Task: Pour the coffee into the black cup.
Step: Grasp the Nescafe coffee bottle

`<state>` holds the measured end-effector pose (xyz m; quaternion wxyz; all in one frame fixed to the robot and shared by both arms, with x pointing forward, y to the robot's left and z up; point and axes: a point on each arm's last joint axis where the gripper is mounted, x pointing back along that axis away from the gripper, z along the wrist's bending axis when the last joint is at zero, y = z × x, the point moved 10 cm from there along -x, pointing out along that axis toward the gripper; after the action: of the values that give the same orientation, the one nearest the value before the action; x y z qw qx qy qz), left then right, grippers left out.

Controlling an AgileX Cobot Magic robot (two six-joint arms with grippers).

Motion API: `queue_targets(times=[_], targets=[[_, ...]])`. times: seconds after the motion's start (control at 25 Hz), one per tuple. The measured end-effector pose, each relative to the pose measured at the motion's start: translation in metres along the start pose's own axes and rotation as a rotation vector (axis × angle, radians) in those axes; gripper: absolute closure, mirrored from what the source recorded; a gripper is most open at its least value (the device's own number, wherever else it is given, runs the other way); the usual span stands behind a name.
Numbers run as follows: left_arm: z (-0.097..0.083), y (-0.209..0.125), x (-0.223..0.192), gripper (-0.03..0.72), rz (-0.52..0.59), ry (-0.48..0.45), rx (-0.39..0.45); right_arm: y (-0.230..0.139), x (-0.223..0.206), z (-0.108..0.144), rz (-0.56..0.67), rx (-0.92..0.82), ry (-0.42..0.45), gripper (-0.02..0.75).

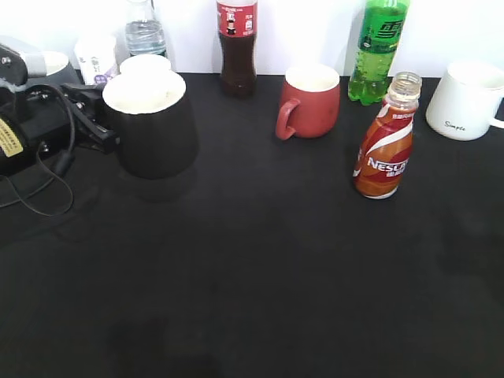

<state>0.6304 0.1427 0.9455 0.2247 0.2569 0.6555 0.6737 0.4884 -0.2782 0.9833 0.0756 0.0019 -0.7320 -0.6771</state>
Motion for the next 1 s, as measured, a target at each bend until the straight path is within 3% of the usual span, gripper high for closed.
queue_targets(times=[0.08, 0.16, 0.4, 0.56, 0.68, 0.8, 1.0], targets=[[0.0, 0.0, 0.0, 0.631, 0.0, 0.0, 0.0, -0.012, -0.019, 0.021, -0.003, 0.05, 0.115, 0.189], [0.0, 0.0, 0.0, 0.631, 0.0, 0.0, 0.0, -0.027, -0.033, 0.032, 0.004, -0.01, 0.175, 0.189], [0.0, 0.0, 0.0, 0.631, 0.0, 0.0, 0.0, -0.057, -0.05, 0.046, 0.042, -0.18, 0.248, 0.189], [0.0, 0.0, 0.0, 0.631, 0.0, 0.0, 0.0, -0.09, -0.055, 0.051, 0.154, -0.257, 0.26, 0.189], [0.0, 0.0, 0.0, 0.631, 0.0, 0.0, 0.0, -0.077, -0.068, 0.089, 0.139, -0.164, 0.503, 0.16], [0.0, 0.0, 0.0, 0.631, 0.0, 0.001, 0.0, -0.081, -0.078, 0.089, 0.191, -0.175, 0.51, 0.064], [0.0, 0.0, 0.0, 0.631, 0.0, 0.001, 0.0, -0.089, -0.107, 0.086, 0.209, -0.154, 0.512, 0.061]])
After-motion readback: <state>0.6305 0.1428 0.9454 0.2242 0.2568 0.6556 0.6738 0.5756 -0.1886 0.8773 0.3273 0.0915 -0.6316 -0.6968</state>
